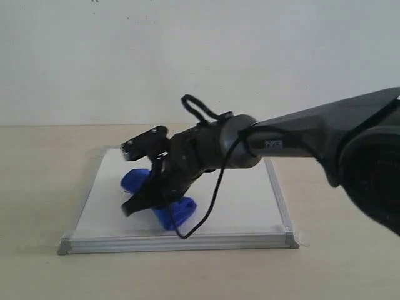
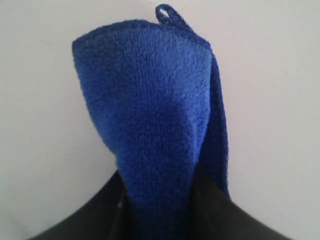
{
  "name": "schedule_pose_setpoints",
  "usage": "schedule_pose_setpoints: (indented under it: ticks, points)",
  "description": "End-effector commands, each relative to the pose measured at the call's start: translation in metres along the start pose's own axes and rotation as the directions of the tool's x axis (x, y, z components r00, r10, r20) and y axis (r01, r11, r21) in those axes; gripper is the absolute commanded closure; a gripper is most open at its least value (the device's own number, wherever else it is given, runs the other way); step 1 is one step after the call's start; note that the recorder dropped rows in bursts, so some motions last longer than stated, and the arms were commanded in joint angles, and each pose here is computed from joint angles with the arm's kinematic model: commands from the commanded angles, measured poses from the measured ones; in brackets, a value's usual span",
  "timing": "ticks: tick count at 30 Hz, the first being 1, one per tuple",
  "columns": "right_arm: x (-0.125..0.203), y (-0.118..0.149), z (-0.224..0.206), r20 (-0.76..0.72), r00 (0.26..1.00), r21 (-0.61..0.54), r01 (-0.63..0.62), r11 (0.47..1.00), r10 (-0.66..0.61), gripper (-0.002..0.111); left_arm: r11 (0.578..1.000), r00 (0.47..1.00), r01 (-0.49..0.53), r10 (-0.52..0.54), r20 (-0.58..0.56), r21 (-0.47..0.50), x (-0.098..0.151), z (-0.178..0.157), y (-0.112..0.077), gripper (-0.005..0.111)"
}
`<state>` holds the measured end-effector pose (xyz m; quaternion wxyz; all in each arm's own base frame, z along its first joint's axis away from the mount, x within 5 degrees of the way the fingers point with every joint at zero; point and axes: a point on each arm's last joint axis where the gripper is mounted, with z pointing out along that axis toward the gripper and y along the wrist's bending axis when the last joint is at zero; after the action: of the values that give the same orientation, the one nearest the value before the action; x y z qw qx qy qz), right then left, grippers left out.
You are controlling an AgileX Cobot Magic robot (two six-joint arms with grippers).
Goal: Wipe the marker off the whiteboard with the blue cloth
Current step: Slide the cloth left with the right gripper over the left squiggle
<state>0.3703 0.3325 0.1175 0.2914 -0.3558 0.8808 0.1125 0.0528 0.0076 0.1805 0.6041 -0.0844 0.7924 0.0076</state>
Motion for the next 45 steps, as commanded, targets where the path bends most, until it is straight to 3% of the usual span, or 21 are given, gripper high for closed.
schedule_pose_setpoints:
  ticks: [1,7,13,18,26,31,34,37,41,45]
  points:
    - [-0.004,0.010,0.000,-0.033,0.999,-0.021,0.008,1.000,-0.008,0.108,1.000,1.000,0.015,-0.015,0.004,0.009,-0.001,0.000,-0.001,0.103]
    - [0.008,-0.038,0.006,-0.092,0.993,0.048,-0.075,0.996,0.080,0.108,1.000,1.000,0.015,-0.015,0.004,0.009,-0.001,0.000,-0.001,0.103]
    - [0.017,-0.086,0.008,-0.097,0.960,0.137,-0.249,0.959,0.263,0.109,1.000,1.000,0.015,-0.015,0.004,0.009,-0.001,0.000,-0.001,0.103]
    - [0.008,-0.077,0.012,-0.012,0.948,0.092,-0.317,0.944,0.319,0.109,1.000,1.000,0.015,-0.015,0.004,0.009,-0.001,0.000,-0.001,0.103]
    - [0.003,-0.019,0.028,-0.036,0.984,0.014,-0.177,0.984,0.177,0.109,1.000,1.000,0.015,-0.015,0.004,0.009,-0.001,0.000,-0.001,0.103]
    - [-0.007,-0.003,0.023,-0.050,0.993,-0.012,-0.109,0.994,0.108,0.109,1.000,1.000,0.015,-0.015,0.004,0.009,-0.001,0.000,-0.001,0.103]
    - [-0.012,-0.015,0.019,-0.067,0.993,-0.002,-0.100,0.995,0.100,0.109,1.000,1.000,0.015,-0.015,0.004,0.009,-0.001,0.000,-0.001,0.103]
    - [-0.009,-0.044,0.016,-0.092,0.987,0.036,-0.130,0.991,0.133,0.109,1.000,1.000,0.015,-0.015,0.004,0.009,-0.001,0.000,-0.001,0.103]
    - [-0.001,-0.082,0.013,-0.105,0.962,0.099,-0.241,0.965,0.251,0.109,1.000,1.000,0.015,-0.015,0.004,0.009,-0.001,0.000,-0.001,0.103]
    - [-0.002,-0.086,0.013,-0.088,0.951,0.108,-0.287,0.952,0.297,0.109,1.000,1.000,0.015,-0.015,0.004,0.009,-0.001,0.000,-0.001,0.103]
